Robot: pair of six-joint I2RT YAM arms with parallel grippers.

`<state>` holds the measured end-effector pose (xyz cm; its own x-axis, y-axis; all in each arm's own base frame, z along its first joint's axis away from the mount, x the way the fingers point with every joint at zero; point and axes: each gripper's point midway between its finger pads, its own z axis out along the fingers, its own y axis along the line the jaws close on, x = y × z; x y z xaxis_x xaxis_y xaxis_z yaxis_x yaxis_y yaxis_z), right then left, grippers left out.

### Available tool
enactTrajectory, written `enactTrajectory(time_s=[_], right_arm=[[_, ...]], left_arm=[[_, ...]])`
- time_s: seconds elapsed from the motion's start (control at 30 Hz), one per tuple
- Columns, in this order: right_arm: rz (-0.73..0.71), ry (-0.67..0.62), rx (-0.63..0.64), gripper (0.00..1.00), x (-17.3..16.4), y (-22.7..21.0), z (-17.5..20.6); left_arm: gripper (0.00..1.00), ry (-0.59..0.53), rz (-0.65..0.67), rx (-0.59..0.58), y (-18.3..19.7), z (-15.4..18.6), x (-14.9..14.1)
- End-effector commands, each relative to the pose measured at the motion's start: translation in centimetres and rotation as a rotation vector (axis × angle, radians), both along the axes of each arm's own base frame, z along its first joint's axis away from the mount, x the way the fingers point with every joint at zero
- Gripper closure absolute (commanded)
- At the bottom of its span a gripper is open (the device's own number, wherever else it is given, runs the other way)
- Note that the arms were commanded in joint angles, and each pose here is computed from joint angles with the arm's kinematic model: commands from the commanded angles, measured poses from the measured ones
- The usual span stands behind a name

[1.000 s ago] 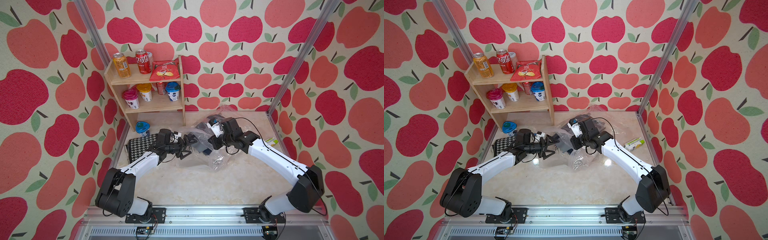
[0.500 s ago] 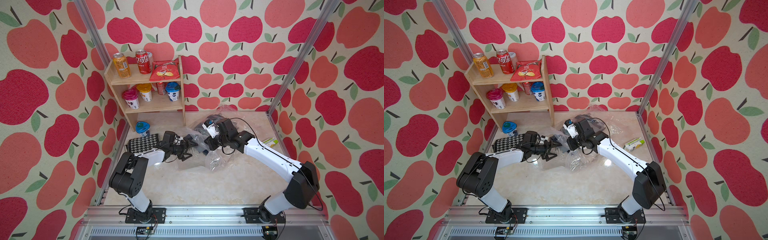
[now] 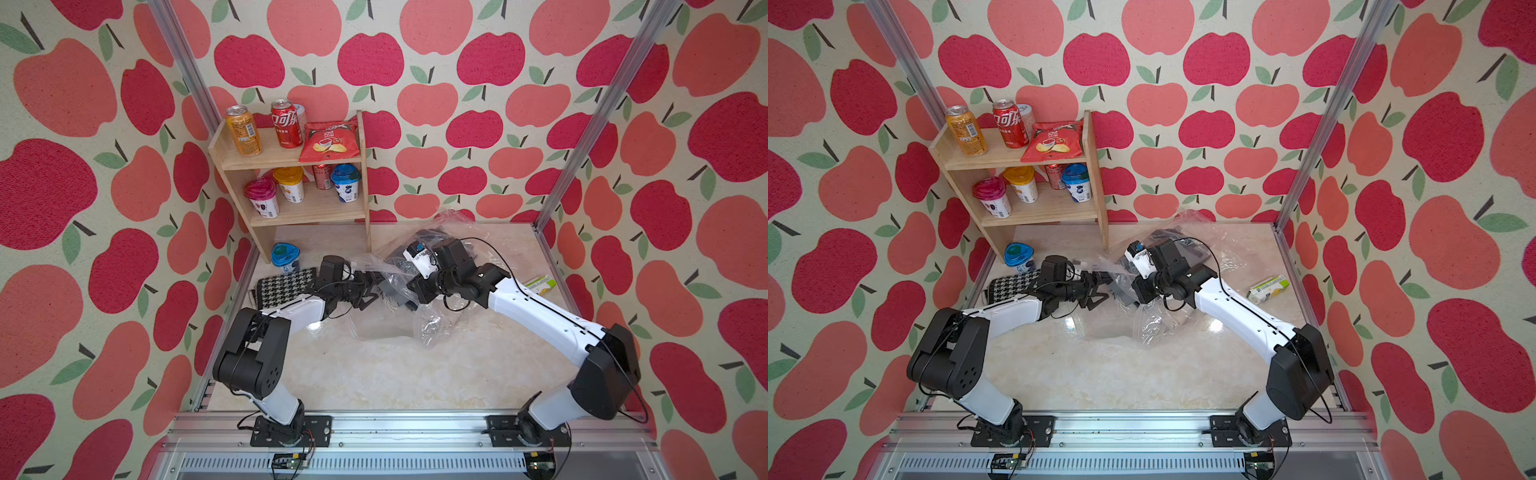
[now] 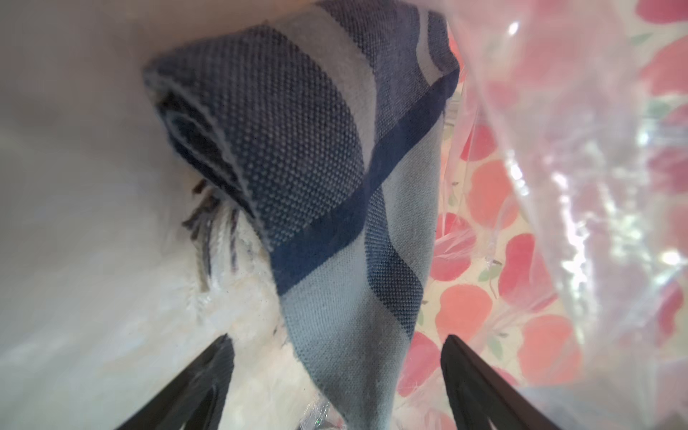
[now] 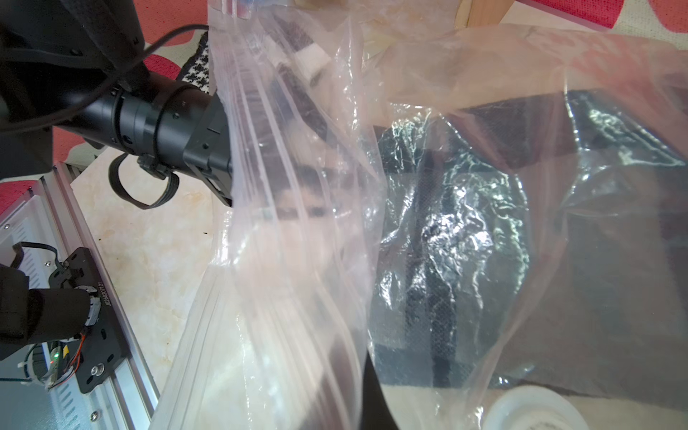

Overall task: Take the scarf out of the vacuum bag
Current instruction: Take out the scarf from the vacuum bag.

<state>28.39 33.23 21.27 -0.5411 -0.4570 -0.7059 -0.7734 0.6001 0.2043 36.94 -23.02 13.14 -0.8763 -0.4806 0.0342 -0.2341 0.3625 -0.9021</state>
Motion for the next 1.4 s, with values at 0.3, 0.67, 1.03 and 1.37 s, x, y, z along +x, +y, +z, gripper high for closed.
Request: enactTrajectory(time_s=[0.3, 0.67, 1.03, 1.37], right_arm=[[0.020, -0.002, 0.016, 0.93, -0.3, 0.4, 0.4], [0.076, 0.012, 0.051, 0.94, -1.3, 2.2, 0.7], [0.094, 0.018, 0.061, 0.95, -1.8, 3.3, 0.8], [0.084, 0.014, 0.071, 0.95, -1.6, 3.3, 1.1]], left_arm=[[0.11, 0.018, 0.075, 0.053, 2.6, -1.8, 3.5], [0.22, 0.064, 0.137, 0.014, 2.3, -3.7, 4.3], [0.47, 0.065, 0.181, 0.036, 2.4, -4.1, 5.5], [0.84, 0.002, 0.166, 0.100, 2.6, -2.0, 7.1]])
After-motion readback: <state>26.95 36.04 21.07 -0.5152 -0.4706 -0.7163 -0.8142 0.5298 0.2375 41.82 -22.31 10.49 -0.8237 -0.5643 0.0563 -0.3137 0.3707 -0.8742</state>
